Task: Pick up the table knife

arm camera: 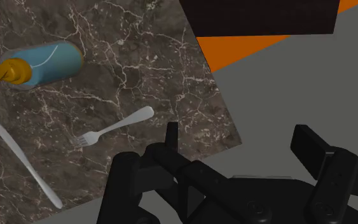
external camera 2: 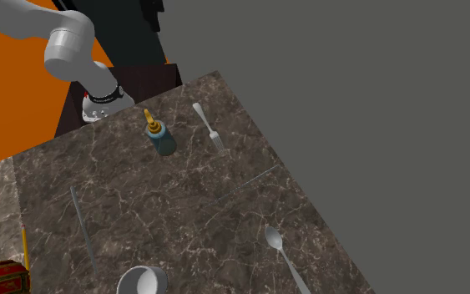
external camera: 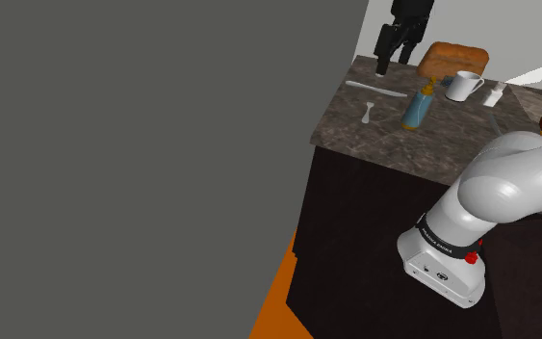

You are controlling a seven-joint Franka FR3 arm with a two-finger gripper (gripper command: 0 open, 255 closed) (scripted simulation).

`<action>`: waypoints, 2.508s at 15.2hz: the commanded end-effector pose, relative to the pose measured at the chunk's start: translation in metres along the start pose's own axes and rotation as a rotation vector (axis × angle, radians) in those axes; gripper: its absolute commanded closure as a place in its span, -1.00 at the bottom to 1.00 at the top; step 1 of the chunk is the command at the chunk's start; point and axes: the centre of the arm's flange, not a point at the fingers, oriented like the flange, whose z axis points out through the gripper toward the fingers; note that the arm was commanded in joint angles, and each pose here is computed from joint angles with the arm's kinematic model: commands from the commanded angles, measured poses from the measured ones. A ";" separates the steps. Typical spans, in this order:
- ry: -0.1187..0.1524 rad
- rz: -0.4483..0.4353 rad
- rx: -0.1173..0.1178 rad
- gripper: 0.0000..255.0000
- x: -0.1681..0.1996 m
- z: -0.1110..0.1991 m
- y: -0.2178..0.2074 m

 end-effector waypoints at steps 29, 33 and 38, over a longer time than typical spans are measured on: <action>0.080 -0.345 0.044 -1.00 0.153 0.152 0.301; 0.092 -0.395 0.050 -1.00 0.184 0.173 0.338; 0.106 -0.456 0.058 -1.00 0.226 0.200 0.383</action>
